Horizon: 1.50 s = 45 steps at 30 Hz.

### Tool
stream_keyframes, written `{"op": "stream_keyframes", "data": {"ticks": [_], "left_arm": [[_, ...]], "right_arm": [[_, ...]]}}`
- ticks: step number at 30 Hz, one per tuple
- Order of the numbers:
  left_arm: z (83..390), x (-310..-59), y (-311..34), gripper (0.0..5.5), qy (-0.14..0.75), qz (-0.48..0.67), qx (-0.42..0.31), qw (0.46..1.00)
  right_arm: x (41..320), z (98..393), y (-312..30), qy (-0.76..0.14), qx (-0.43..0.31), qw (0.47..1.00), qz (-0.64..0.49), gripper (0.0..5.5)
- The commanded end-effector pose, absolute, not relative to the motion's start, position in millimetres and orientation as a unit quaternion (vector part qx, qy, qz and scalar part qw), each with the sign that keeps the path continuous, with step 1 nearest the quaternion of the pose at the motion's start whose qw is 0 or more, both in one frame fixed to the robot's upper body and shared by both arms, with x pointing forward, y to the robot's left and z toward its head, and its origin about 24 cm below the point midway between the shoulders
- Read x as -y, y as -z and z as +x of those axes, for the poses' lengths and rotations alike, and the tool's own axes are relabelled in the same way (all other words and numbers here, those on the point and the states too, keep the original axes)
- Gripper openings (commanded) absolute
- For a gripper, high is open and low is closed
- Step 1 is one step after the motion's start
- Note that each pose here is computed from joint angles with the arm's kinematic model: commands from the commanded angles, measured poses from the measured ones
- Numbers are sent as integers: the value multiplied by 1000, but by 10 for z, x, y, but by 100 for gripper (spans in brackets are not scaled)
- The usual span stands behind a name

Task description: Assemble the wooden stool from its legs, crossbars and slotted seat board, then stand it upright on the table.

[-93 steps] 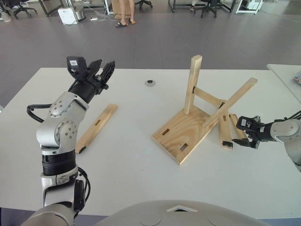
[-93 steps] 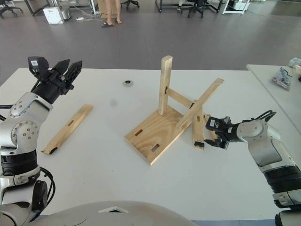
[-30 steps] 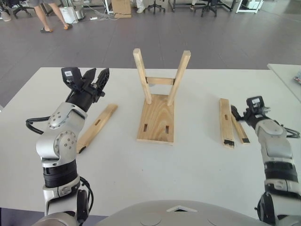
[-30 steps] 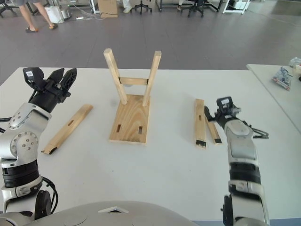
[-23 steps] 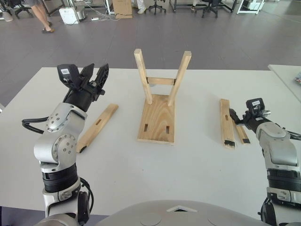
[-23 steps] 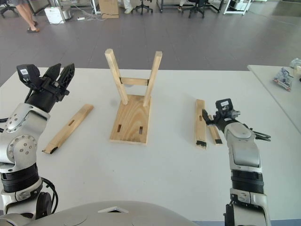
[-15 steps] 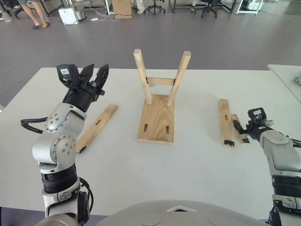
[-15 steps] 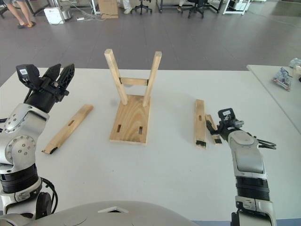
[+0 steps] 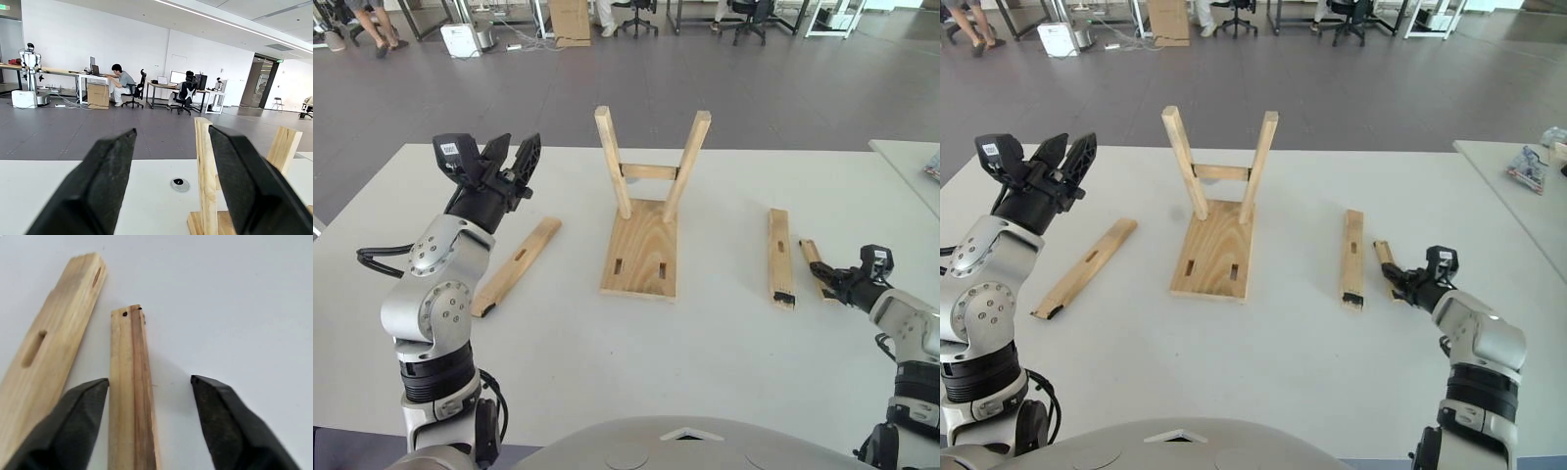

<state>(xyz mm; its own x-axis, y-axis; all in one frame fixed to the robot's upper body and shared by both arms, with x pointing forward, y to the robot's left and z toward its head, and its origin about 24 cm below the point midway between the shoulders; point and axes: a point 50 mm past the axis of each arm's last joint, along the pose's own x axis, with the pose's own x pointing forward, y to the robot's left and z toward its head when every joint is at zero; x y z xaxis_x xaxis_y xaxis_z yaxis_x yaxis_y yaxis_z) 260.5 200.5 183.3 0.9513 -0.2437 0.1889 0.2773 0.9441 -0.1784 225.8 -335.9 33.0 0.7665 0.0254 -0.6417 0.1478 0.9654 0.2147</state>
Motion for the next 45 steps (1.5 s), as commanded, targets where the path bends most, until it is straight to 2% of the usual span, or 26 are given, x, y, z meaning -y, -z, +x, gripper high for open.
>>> {"op": "stream_keyframes", "data": {"ticks": [1, 3, 6, 9, 11, 13, 15, 16, 18, 20, 22, 25, 28, 30, 35, 41, 45], "left_arm": [[2637, -1969, -1837, 275, 142, -106, 72, 982], [2631, -1978, -1839, 275, 141, -106, 72, 982], [2632, -1983, -1833, 275, 139, -107, 71, 982], [2628, -1995, -1795, 275, 131, -117, 67, 982], [2630, -2035, -1602, 275, 113, -150, 8, 982], [2615, -2197, -1386, 275, 69, -161, -53, 983], [2665, -2312, -1346, 275, 32, -141, -73, 987], [2724, -2311, -1389, 275, 27, -141, -73, 987], [2857, -2213, -1550, 275, 56, -134, -44, 988], [2992, -2088, -1862, 275, 94, -149, 22, 984], [3037, -1956, -2107, 275, 181, -224, 77, 955], [2979, -1667, -2310, 275, 313, -279, 93, 903], [2827, -1347, -2643, 275, 438, -295, 117, 841], [2746, -1214, -2708, 275, 485, -291, 112, 817], [2714, -1092, -2698, 275, 481, -298, 97, 819], [2795, -1130, -2609, 275, 424, -314, 90, 845], [2877, -1193, -2518, 192, 367, -316, 83, 871]], "right_arm": [[3309, 1821, 218, 11, -495, 867, 61, 221], [3290, 1779, 246, -34, -511, 858, -38, 187], [3296, 1751, 281, -48, -514, 853, -73, 136], [3331, 1730, 331, -25, -516, 856, -31, 134], [3325, 1802, 300, -7, -495, 868, 31, 134], [3411, 2244, -92, 12, -397, 917, 38, 134], [3398, 2659, -634, 9, -278, 961, 14, 133], [3296, 2869, -974, -8, -205, 979, 9, 133], [3028, 3096, -1529, -57, -90, 994, 30, 133], [2653, 3188, -2033, -126, 11, 991, 31, 133], [2270, 3182, -2422, -195, 102, 975, 32, 132], [1758, 3096, -2723, -300, 182, 935, 41, 132], [1443, 3011, -2759, -359, 204, 911, 15, 132], [1331, 2959, -2731, -383, 205, 901, 18, 132], [1077, 2809, -2607, -437, 195, 878, -18, 132], [974, 2702, -2425, -473, 169, 862, -58, 132], [957, 2697, -2394, -472, 168, 863, -60, 132]]}}
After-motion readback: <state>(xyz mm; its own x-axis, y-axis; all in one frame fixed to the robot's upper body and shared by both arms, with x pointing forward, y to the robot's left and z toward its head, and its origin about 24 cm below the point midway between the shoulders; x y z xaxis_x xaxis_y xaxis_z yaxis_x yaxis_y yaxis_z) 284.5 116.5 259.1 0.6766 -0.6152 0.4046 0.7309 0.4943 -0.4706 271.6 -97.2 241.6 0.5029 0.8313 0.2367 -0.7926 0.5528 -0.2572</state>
